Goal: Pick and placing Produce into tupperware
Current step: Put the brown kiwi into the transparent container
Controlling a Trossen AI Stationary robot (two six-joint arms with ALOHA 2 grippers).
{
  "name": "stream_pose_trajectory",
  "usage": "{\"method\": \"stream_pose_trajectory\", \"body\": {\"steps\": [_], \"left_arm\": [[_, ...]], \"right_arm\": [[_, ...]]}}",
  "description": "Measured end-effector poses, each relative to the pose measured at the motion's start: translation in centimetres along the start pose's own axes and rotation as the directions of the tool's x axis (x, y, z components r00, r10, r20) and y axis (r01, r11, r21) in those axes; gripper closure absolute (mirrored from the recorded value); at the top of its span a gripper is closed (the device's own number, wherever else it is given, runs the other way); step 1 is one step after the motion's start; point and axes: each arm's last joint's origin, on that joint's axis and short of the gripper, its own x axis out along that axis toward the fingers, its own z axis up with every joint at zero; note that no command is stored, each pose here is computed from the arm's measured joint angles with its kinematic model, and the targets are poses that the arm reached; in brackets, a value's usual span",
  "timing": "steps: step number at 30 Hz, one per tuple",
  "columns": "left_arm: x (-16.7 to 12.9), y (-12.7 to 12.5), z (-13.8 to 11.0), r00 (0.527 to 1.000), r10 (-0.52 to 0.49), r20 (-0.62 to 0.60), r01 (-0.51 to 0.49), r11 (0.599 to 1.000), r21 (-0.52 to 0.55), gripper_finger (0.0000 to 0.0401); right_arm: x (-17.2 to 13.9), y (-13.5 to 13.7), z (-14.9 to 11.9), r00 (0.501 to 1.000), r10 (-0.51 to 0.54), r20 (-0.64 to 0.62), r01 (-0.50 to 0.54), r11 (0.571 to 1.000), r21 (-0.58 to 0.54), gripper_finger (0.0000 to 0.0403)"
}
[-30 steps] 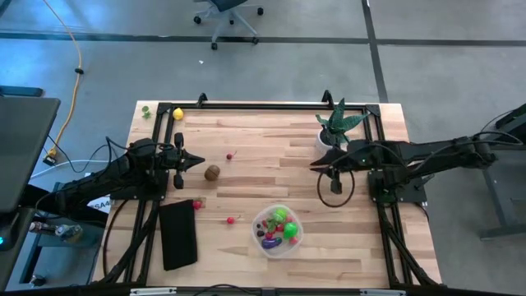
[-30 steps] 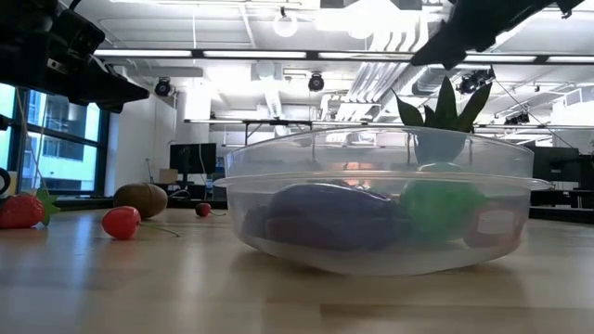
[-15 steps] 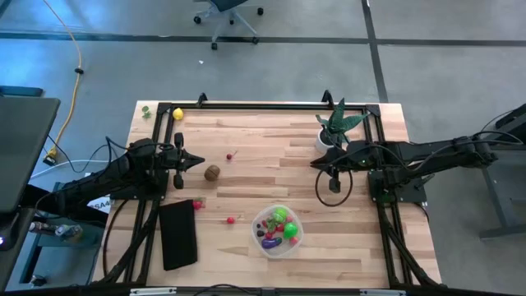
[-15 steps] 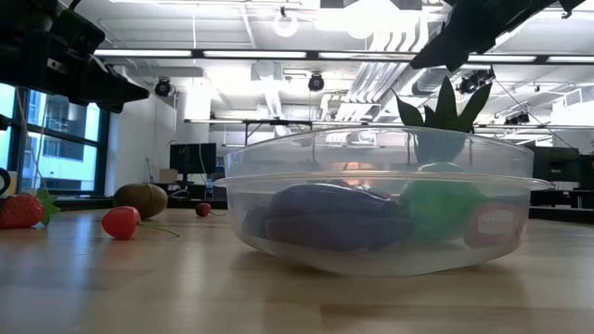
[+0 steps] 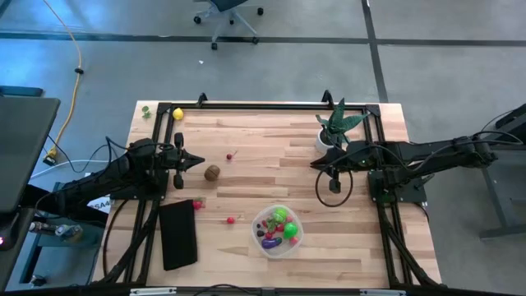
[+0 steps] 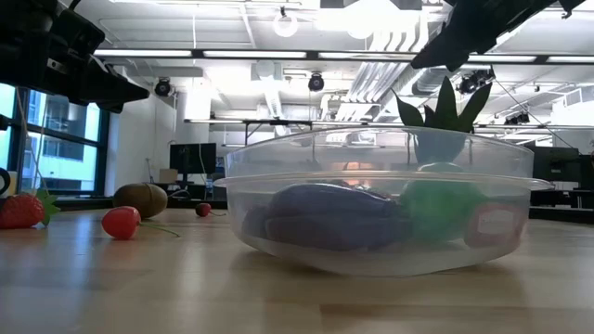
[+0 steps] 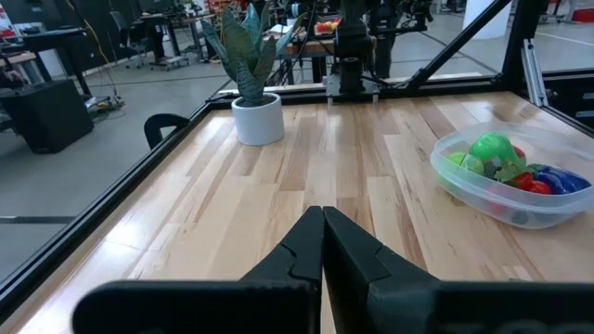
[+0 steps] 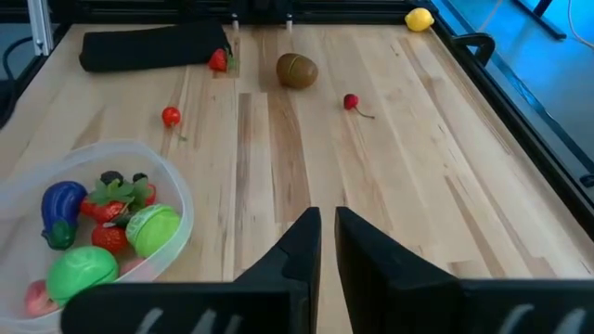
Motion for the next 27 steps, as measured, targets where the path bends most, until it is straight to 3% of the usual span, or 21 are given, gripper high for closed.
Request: {"method": "stream_pose_trajectory", "body": {"steps": [15,22,27], "left_arm": [[0.0,0.0,0.1,1.000,0.002,0.010,-0.001,0.999,-0.045,0.0400],[0.0,0.1,0.2,1.000,0.028,0.014,-0.023,0.957,-0.290,0.0400],[-0.3,0.3,1.4,0.996,0.067,-0.054,-0.081,0.931,-0.355,0.0400]], "right_arm": [[0.0,0.0,0.0,1.000,0.000,-0.001,0.000,1.000,0.000,0.0377],[0.0,0.0,0.0,1.000,0.000,-0.003,0.000,1.000,0.000,0.0377],[0.0,0.0,0.0,1.000,0.000,-0.003,0.000,1.000,0.000,0.0377]]}}
